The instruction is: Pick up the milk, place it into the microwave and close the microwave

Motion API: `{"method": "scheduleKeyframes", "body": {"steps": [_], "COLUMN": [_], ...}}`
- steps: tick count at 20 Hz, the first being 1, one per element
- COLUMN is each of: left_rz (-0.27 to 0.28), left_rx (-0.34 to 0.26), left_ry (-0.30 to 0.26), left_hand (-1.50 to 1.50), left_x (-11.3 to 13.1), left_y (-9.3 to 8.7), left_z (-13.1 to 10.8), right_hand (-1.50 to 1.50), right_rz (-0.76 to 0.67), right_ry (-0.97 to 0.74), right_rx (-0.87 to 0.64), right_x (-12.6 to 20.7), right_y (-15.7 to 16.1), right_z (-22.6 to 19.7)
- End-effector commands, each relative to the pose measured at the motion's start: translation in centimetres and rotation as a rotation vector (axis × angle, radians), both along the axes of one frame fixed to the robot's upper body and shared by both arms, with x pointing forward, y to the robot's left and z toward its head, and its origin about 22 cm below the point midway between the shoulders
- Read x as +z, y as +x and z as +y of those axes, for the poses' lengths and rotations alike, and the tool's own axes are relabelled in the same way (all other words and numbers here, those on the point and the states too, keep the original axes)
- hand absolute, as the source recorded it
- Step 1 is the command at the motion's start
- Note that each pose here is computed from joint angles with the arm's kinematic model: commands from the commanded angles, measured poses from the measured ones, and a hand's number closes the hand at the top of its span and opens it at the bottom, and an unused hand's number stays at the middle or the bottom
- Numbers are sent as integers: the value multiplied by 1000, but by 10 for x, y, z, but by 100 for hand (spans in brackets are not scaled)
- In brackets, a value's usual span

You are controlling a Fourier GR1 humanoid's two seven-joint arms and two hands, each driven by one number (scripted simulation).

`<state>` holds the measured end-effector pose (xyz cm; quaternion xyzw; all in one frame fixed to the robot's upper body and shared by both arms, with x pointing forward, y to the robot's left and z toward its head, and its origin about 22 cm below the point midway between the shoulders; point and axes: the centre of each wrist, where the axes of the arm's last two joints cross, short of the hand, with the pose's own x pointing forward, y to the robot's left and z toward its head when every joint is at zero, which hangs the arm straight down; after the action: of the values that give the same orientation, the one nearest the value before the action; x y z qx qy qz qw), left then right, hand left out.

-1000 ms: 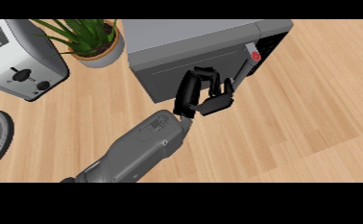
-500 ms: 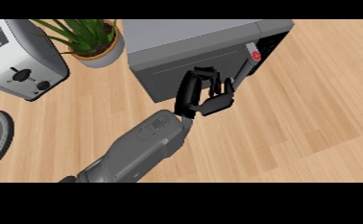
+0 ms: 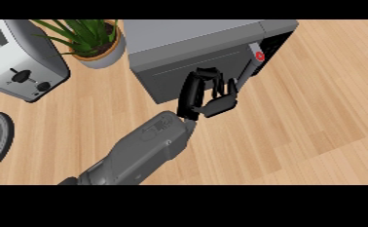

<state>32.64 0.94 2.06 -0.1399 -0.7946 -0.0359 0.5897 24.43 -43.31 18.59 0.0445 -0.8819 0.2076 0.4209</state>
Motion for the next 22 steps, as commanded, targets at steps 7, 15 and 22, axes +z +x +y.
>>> {"method": "scheduleKeyframes", "body": {"steps": [7, 15, 22], "left_rz": [-28, -45, -46], "left_rx": [47, 25, 28], "left_ry": [-9, -27, -24], "left_hand": [150, 150, 150], "left_x": [20, 24, 24], "left_y": [27, 26, 28], "left_z": [1, -4, -4], "right_hand": [-150, -150, -150], "right_rz": [-17, 3, 19], "right_ry": [-59, 18, 52], "right_rx": [-50, -22, -13], "right_x": [20, 12, 9], "right_y": [1, 9, 12], "right_z": [-19, -29, -37]}}
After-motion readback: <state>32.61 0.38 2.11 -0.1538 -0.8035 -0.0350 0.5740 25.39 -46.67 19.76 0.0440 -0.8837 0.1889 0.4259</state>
